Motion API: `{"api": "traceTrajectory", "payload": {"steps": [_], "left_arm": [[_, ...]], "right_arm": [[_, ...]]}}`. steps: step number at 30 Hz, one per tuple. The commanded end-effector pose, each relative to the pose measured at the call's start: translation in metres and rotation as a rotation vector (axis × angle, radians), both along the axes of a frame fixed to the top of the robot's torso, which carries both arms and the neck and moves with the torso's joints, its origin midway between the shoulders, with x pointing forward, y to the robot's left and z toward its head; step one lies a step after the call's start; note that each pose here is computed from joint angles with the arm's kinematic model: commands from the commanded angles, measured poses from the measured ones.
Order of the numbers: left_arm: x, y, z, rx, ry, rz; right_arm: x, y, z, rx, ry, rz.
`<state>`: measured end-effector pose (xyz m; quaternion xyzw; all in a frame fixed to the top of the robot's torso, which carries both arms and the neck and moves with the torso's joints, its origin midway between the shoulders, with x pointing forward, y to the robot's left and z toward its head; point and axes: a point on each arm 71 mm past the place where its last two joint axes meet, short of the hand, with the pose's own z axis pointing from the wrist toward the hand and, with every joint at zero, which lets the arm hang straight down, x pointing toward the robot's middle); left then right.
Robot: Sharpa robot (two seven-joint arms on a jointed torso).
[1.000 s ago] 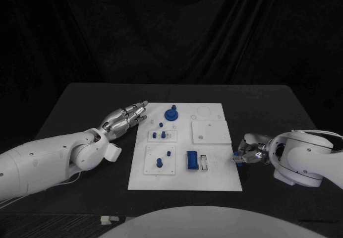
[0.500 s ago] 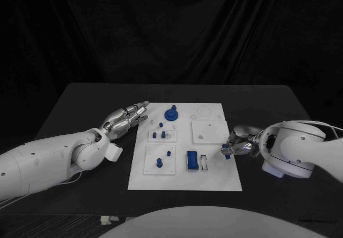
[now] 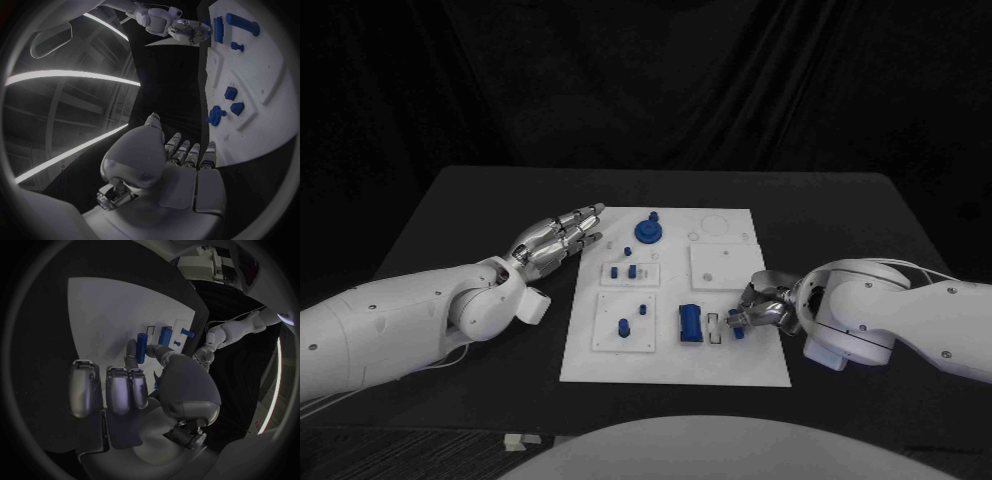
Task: Assemble the parts on the task board
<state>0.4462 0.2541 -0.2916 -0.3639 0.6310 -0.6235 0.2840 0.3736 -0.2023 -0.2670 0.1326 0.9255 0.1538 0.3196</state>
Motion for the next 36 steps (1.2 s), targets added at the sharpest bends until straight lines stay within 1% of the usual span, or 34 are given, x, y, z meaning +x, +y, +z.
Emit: {"api": "traceTrajectory", "payload": {"steps": [1, 5, 10, 25, 36], "left_arm": [[-0.0006, -0.002, 0.0008, -0.017, -0.003, -0.007], [-0.0008, -0.003, 0.0008, -0.018, -0.002, -0.009], [-0.0011, -0.002, 0.0008, -0.018, -0.002, -0.009], [-0.0016, -0.001, 0.0007, -0.015, 0.003, -0.009], [-0.0010, -0.003, 0.0000, -0.016, 0.008, -0.016]], "right_arm": [[-0.001, 0.004, -0.004, 0.021, 0.008, -0.017], [-0.001, 0.007, -0.009, 0.034, 0.002, -0.021], [0.001, 0.010, -0.011, 0.047, -0.014, -0.034], [0.002, 0.018, -0.012, 0.071, -0.029, -0.022], [0.002, 0.020, -0.014, 0.054, -0.003, 0.002]]}}
